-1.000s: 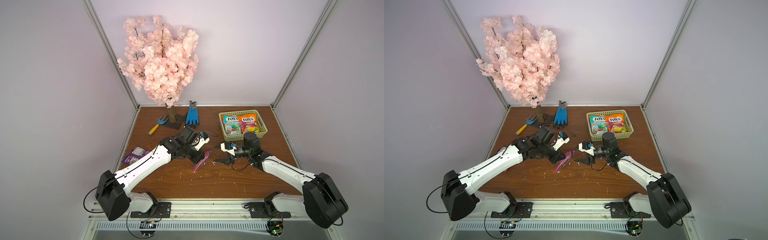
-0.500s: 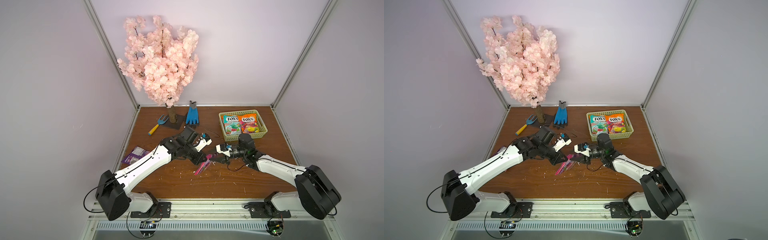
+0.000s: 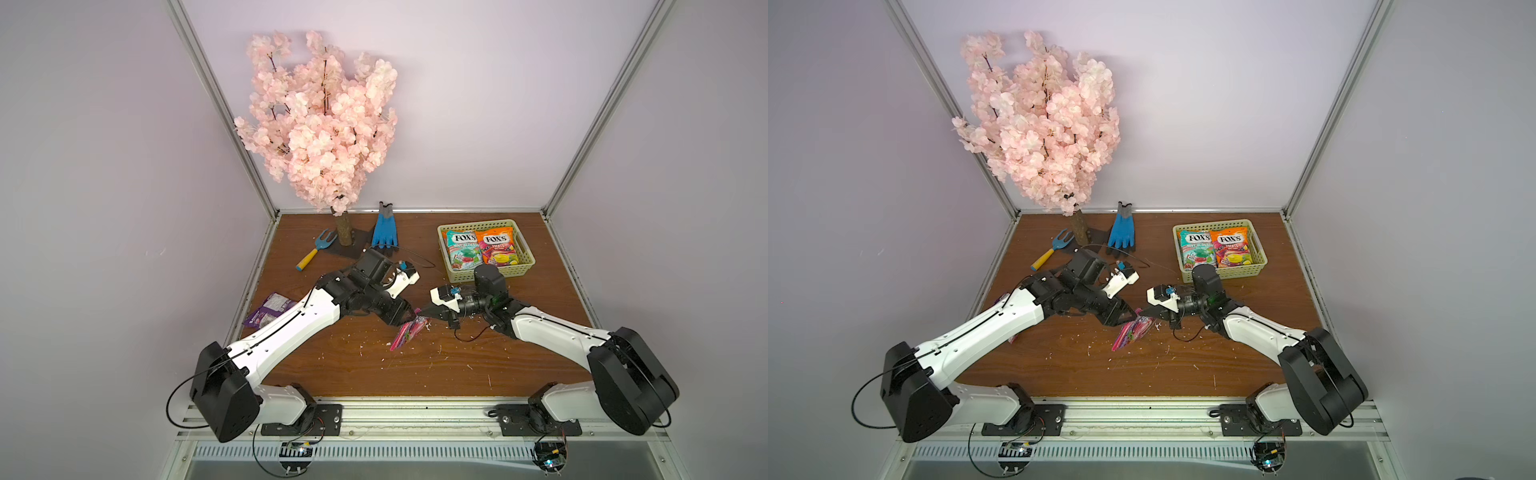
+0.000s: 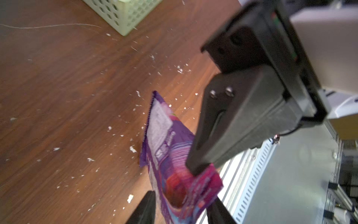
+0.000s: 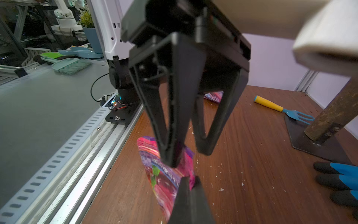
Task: Put the candies in the basket
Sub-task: Pick up the candy at the center of the board, then place the candy in the basket, then pick up the candy at the center of the board.
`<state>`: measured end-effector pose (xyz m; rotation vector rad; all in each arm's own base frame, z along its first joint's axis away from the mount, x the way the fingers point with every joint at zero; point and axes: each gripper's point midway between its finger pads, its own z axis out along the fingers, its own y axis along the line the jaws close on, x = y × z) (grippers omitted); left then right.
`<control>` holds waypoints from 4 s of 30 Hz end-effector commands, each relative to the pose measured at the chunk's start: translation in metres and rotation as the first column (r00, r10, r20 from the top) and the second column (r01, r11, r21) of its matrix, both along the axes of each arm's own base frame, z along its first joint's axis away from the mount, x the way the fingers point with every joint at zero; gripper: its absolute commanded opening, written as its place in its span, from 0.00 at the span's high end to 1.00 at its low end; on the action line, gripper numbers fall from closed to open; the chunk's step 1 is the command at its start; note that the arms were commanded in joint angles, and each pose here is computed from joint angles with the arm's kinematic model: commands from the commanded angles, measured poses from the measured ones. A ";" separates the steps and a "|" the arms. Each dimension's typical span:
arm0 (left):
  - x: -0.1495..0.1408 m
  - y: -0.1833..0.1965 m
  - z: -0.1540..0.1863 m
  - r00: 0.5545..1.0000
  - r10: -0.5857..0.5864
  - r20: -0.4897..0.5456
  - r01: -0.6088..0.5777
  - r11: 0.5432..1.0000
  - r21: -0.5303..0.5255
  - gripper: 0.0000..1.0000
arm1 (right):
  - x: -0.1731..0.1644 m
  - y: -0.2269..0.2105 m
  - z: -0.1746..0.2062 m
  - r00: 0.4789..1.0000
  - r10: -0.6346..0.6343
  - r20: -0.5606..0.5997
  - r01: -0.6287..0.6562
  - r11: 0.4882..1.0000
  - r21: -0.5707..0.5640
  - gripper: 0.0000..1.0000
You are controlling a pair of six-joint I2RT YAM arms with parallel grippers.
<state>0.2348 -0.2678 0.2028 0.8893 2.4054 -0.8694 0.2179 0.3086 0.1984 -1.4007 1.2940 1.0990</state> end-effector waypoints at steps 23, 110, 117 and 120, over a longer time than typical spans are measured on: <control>0.100 0.097 0.090 0.696 0.548 0.463 -0.527 0.829 -0.188 0.00 | 0.210 -0.160 0.106 0.661 -0.733 -0.163 0.741 0.671 -0.013 1.00; 0.073 0.311 -0.131 0.774 0.415 0.479 -0.624 0.363 0.692 0.49 | 0.250 -0.241 0.013 0.124 -0.961 -0.248 0.951 0.186 -0.247 0.26; 0.052 0.320 -0.156 0.831 0.363 0.422 -0.539 0.336 0.772 0.49 | 0.243 -0.231 0.015 0.165 -0.938 -0.305 0.948 0.236 -0.213 0.26; 0.053 0.330 -0.155 0.816 0.368 0.447 -0.560 0.306 0.770 0.52 | 0.242 -0.230 0.020 0.178 -0.938 -0.297 0.950 0.243 -0.196 0.26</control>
